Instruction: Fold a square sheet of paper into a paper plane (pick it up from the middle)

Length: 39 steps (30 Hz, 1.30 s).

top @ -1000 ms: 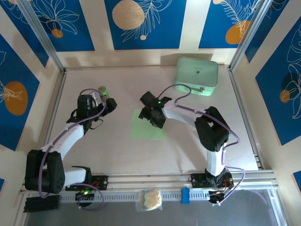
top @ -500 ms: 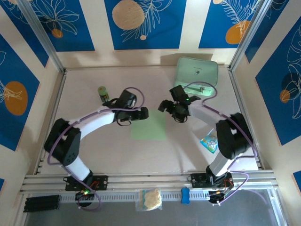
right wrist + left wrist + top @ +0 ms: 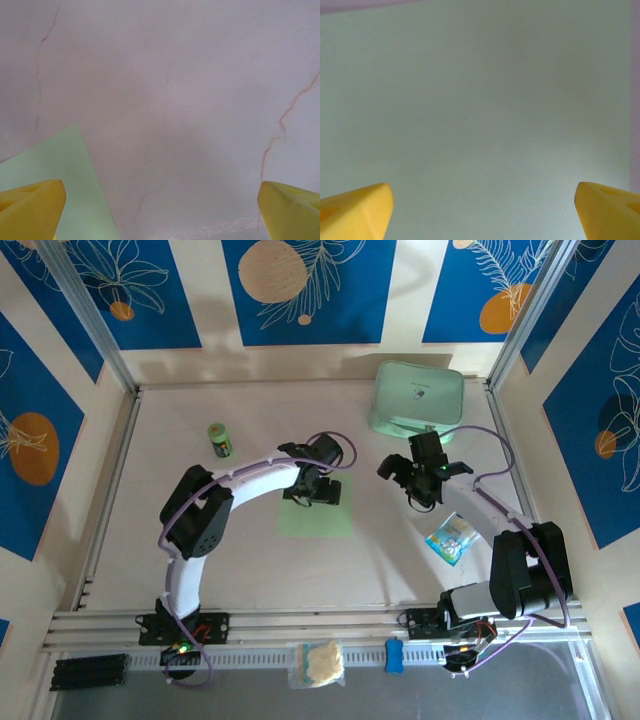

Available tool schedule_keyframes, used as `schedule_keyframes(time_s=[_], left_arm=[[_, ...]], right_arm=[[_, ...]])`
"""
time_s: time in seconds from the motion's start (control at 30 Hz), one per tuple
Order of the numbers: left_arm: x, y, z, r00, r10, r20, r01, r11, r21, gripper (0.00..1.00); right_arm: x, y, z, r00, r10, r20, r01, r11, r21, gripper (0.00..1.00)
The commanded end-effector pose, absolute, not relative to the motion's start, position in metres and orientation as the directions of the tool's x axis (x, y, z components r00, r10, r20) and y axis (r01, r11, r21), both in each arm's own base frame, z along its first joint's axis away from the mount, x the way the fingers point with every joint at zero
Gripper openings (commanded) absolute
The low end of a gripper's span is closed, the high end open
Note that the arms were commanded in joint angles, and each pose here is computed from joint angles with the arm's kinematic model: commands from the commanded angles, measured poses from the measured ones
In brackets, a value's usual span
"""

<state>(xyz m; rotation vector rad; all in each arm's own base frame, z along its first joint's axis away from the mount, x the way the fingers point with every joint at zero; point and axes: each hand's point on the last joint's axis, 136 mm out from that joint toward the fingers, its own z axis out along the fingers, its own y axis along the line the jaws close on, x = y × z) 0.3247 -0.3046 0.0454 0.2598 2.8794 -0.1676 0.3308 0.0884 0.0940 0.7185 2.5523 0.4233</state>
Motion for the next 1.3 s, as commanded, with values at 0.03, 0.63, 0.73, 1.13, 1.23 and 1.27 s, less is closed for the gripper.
schedule_keyframes(time_s=[0.03,0.63,0.73,1.13,1.23,1.27], left_arm=[[0.320,-0.307,0.038,-0.967,0.155,-0.200,0.170,0.984,-0.059,0.90],[0.309,-0.298,-0.005,-0.987,0.128,-0.098,0.123,0.991,0.056,0.85],[0.307,-0.296,-0.011,-0.989,0.122,-0.086,0.117,0.991,0.059,0.84],[0.305,-0.299,-0.011,-0.988,0.115,-0.099,0.113,0.993,0.023,0.79],[0.308,-0.304,-0.003,-0.986,0.110,-0.124,0.113,0.994,-0.011,0.74],[0.309,-0.305,0.000,-0.986,0.107,-0.131,0.111,0.994,-0.021,0.73]], right_arm=[[0.331,0.092,0.097,-0.771,0.543,-0.333,0.383,0.813,0.438,0.99],[0.333,0.101,0.092,-0.787,0.547,-0.283,0.380,0.793,0.476,1.00],[0.334,0.100,0.092,-0.784,0.553,-0.283,0.386,0.790,0.476,1.00],[0.333,0.098,0.091,-0.778,0.565,-0.274,0.403,0.784,0.471,1.00],[0.333,0.097,0.090,-0.776,0.569,-0.271,0.409,0.782,0.471,0.99],[0.332,0.097,0.091,-0.776,0.570,-0.271,0.409,0.781,0.471,0.99]])
